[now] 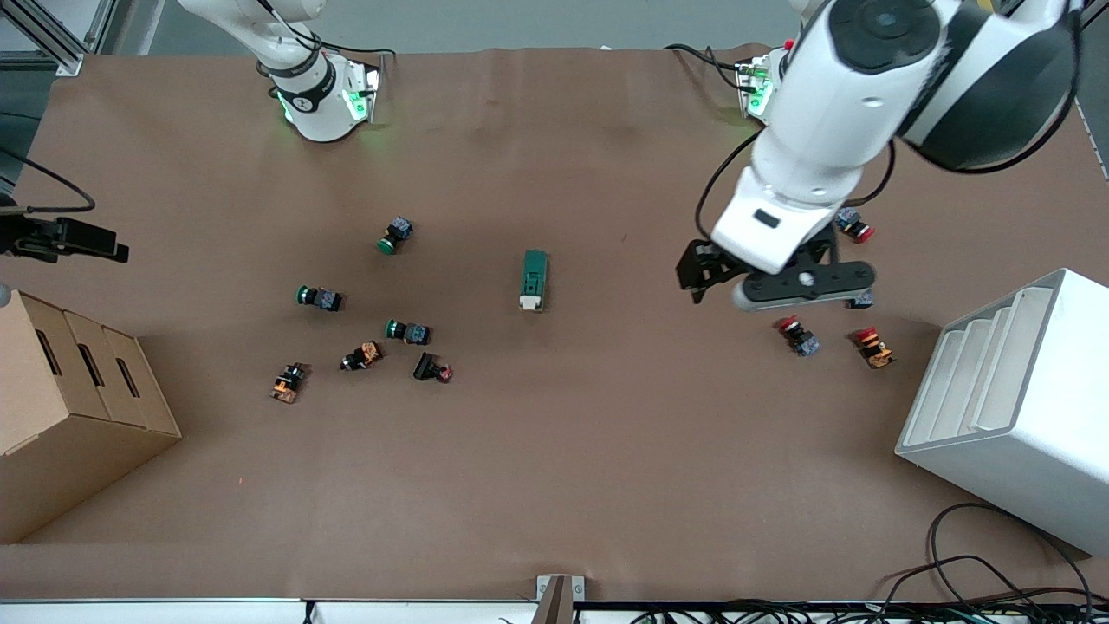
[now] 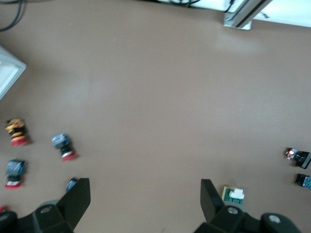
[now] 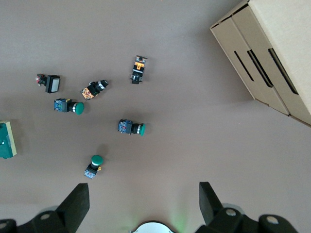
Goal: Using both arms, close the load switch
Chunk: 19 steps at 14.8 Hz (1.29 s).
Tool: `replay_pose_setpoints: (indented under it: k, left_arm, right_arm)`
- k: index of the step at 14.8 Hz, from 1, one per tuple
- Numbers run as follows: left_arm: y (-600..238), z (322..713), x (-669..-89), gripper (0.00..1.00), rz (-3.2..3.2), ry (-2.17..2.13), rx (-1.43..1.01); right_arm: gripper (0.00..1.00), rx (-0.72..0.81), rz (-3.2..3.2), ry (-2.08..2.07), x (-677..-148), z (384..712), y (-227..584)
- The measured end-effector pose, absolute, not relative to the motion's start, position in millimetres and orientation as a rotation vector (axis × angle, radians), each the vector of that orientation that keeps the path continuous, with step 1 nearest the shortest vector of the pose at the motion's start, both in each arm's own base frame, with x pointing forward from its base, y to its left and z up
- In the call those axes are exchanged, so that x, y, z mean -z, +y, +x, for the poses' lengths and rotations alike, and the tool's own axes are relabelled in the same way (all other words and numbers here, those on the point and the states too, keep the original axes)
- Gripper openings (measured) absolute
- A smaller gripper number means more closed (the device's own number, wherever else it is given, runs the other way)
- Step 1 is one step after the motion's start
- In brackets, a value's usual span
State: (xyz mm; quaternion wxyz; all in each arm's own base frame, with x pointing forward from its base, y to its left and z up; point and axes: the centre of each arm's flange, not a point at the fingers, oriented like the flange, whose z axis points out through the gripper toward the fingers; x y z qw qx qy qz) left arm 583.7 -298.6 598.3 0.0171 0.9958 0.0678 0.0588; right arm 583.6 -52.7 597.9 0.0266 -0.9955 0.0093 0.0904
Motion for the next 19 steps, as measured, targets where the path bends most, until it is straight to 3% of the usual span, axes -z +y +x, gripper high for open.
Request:
replay_pose_setpoints:
  k: [5, 9, 19]
  left_arm:
    - [-177, 590, -637, 1.00, 3.098, 0.083, -0.165]
    - [-101, 573, -648, 1.00, 3.109, 0.027, -0.156]
    - [-43, 526, -657, 1.00, 3.132, -0.080, -0.052]
  right_arm:
    - [1.00, -0.226, -3.087, 0.027, -625, 562, -49]
    - [1.00, -0.199, -3.081, 0.042, -642, 536, -56]
    - [1.00, -0.113, -3.086, 0.009, -666, 487, -48]
